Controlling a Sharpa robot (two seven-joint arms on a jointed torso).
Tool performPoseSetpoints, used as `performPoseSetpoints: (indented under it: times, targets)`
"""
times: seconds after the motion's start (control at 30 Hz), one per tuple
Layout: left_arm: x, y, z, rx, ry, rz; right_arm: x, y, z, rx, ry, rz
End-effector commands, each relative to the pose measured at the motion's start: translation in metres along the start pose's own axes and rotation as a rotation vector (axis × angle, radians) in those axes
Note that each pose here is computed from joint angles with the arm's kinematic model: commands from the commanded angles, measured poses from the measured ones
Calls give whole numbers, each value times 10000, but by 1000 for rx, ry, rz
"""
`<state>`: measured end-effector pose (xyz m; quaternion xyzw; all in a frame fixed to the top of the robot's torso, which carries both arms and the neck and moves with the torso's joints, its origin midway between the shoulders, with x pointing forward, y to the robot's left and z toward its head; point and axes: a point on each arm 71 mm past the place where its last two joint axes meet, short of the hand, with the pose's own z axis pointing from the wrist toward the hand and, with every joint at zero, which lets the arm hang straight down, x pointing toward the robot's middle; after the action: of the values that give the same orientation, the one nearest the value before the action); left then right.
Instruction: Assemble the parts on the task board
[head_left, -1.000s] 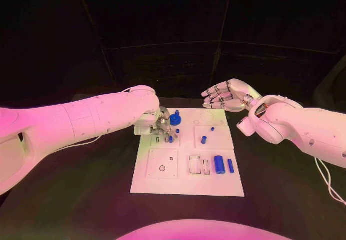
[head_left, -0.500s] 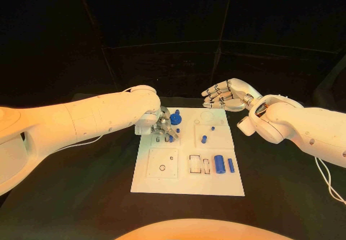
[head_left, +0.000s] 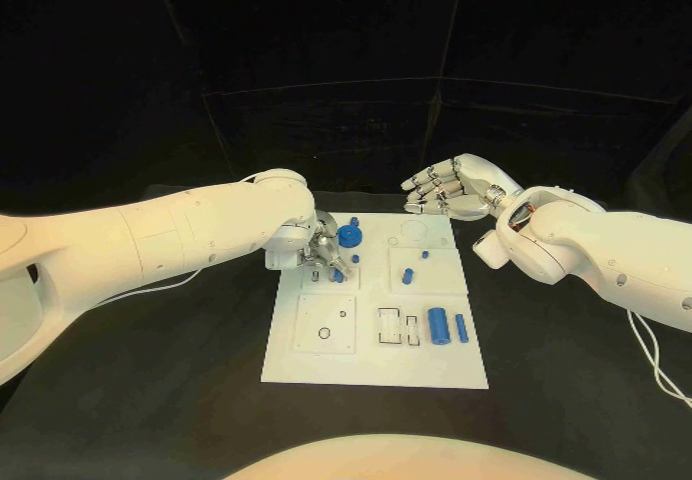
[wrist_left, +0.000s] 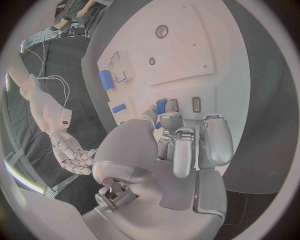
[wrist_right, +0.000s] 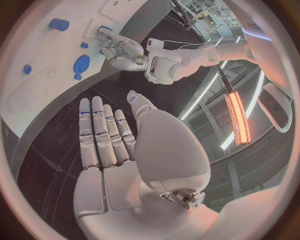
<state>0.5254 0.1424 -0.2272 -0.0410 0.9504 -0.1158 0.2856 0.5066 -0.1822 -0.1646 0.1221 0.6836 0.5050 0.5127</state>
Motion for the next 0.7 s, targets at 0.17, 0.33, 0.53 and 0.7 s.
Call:
performPoseSetpoints:
  times: [0.17,0.33,0.53,0.7]
  targets:
    - [-12,38,-69,58,-62,-82,-4,8,8,-5,9,-1]
    - [-10,91,-117,69,-105,-116,-6,4,8,-5,10,-1]
    - [-4,187,-194,89,-196,-169,-18,-7,4,-3,8,-2]
    - [67,271,-215,97,-265,-165,-31,-20,1,0,5,-4]
